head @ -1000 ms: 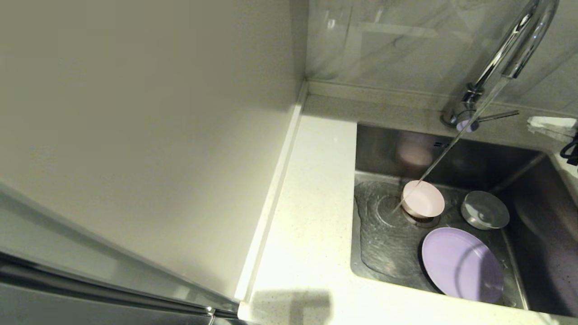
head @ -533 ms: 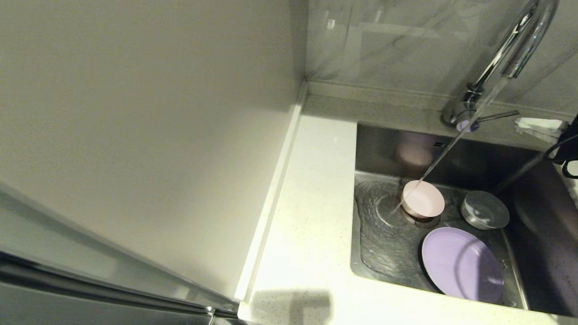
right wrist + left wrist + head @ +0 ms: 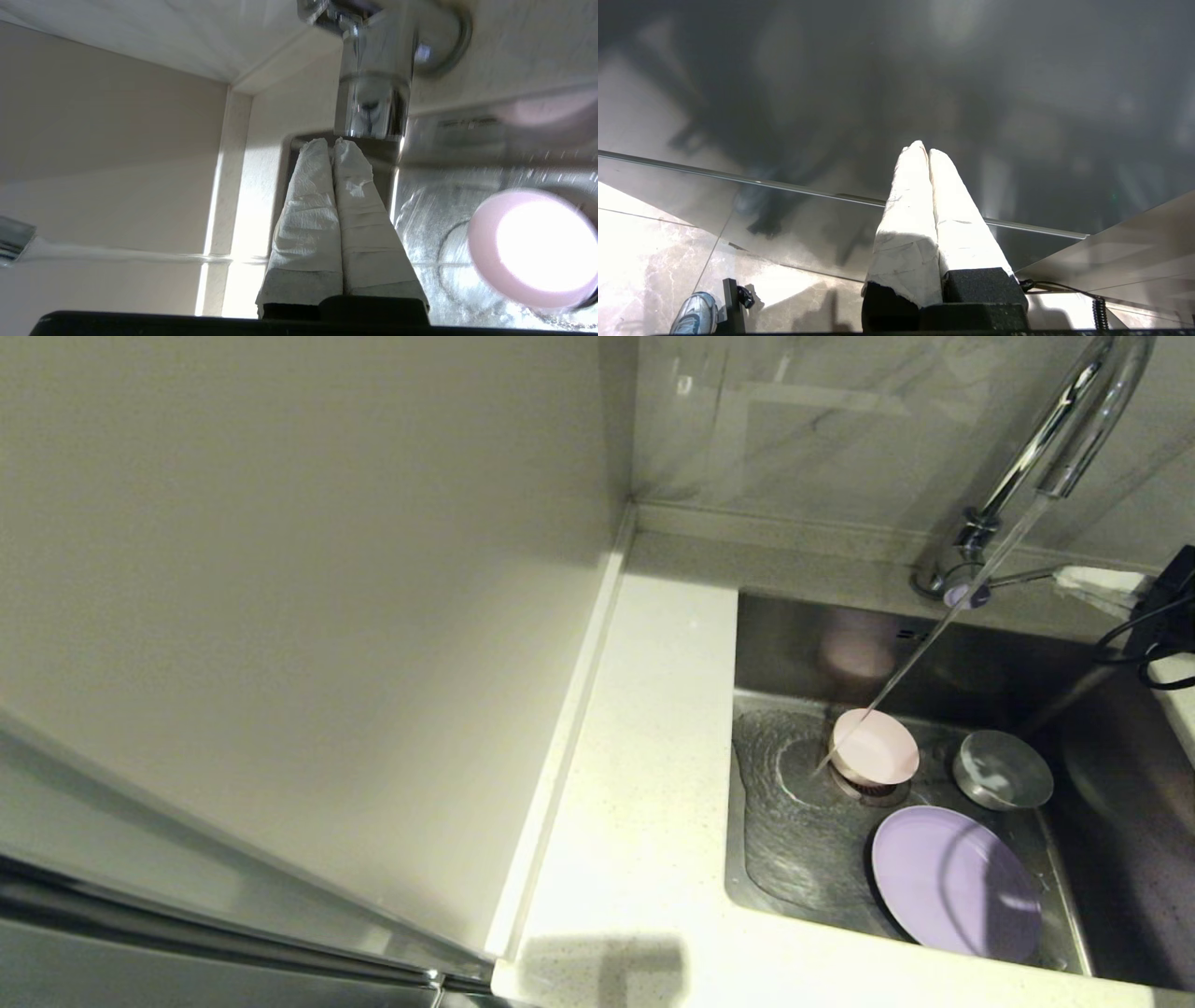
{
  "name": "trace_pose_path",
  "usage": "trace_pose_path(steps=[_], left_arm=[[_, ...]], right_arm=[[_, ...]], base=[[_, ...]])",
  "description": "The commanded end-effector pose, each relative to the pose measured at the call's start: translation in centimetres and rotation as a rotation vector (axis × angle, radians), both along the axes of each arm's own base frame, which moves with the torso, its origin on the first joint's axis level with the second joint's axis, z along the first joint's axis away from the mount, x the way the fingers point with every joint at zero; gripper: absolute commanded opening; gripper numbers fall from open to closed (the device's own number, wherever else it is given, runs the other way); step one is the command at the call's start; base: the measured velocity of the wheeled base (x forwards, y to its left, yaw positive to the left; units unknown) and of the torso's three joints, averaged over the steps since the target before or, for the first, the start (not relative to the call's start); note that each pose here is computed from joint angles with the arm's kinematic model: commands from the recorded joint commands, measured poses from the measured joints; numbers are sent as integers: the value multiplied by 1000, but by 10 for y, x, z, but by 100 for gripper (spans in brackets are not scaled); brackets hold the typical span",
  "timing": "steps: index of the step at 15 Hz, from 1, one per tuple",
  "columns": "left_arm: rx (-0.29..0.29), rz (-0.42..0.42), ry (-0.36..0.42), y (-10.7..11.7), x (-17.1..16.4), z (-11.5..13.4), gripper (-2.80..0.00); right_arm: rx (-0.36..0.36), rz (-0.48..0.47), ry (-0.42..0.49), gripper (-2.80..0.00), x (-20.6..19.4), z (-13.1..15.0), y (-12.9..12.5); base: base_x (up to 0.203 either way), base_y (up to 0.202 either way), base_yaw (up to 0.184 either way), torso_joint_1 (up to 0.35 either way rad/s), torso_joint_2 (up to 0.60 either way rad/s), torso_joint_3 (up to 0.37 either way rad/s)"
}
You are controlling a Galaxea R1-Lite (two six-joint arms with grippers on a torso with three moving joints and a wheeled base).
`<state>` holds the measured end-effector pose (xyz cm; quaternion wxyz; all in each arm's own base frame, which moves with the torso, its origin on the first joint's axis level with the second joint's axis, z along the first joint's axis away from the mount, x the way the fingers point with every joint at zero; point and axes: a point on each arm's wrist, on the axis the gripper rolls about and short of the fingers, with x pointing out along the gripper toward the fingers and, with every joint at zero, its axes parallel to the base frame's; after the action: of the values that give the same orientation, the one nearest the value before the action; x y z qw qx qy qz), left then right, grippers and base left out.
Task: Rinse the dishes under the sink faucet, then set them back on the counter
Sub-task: Turn off the faucet
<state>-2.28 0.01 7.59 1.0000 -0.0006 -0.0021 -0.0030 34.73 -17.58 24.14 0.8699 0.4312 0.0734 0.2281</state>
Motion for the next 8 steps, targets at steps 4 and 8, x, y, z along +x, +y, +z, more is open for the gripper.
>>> trace_pose_path(steps=[4,8], left_arm=[[0,0,1,0,0,0,-280],[0,0,3,0,0,-1,-280]], right_arm=[[-12,-30,-34,-280,15,-9,-9],[-23,-32,-54,-280,20,-5,-12]], base=[[0,0,0,0,0,0],[0,0,0,0,0,0]])
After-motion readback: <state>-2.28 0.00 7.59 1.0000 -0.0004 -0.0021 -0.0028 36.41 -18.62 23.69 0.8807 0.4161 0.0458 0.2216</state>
